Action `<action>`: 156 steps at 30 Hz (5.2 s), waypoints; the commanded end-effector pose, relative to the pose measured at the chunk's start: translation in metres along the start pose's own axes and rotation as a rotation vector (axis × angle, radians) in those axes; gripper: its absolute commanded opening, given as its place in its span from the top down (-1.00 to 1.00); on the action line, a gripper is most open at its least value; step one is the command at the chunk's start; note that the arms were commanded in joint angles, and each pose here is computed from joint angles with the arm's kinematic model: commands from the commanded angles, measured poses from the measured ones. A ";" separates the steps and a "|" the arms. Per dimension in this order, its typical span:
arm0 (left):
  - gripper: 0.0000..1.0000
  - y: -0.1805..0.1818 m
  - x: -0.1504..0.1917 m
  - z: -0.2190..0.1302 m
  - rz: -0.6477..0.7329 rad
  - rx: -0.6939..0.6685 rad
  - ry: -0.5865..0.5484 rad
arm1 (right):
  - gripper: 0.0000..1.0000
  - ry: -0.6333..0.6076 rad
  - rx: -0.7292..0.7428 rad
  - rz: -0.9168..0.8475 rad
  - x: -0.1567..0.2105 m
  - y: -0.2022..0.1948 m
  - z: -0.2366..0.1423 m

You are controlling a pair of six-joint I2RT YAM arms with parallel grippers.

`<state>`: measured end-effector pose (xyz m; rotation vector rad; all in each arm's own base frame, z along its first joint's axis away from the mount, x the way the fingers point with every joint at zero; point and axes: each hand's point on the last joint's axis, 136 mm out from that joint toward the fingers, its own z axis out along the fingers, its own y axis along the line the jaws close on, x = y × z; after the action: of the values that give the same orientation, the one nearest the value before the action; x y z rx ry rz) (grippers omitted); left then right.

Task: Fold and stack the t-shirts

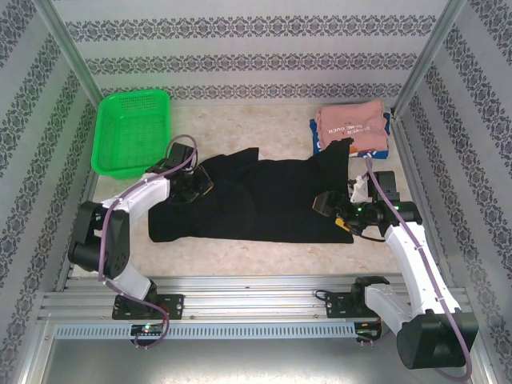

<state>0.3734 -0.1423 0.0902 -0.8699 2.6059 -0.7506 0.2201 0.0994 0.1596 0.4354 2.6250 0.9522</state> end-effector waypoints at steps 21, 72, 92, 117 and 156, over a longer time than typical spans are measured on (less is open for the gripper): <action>0.11 -0.028 -0.021 0.032 0.214 -0.031 0.090 | -0.96 0.036 0.003 0.009 0.010 -0.002 0.002; 0.48 0.207 0.003 -0.076 -0.281 -0.239 -0.158 | -0.67 -0.037 0.517 0.355 0.012 -0.136 0.024; 0.86 0.215 0.018 -0.090 -0.276 -0.241 -0.163 | 0.71 -0.051 0.731 0.374 0.006 -0.176 0.037; 1.00 0.213 0.059 -0.107 -0.408 -0.236 -0.067 | 0.72 -0.063 0.767 0.375 0.038 -0.164 -0.003; -0.78 -0.133 -0.104 -0.068 0.771 0.229 -0.179 | -0.15 -0.104 0.389 -0.282 -0.273 -0.097 0.078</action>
<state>0.4780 -0.1304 0.2307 0.0104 2.3699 -0.6721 0.4674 -0.0320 0.0842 0.2461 2.7112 0.3048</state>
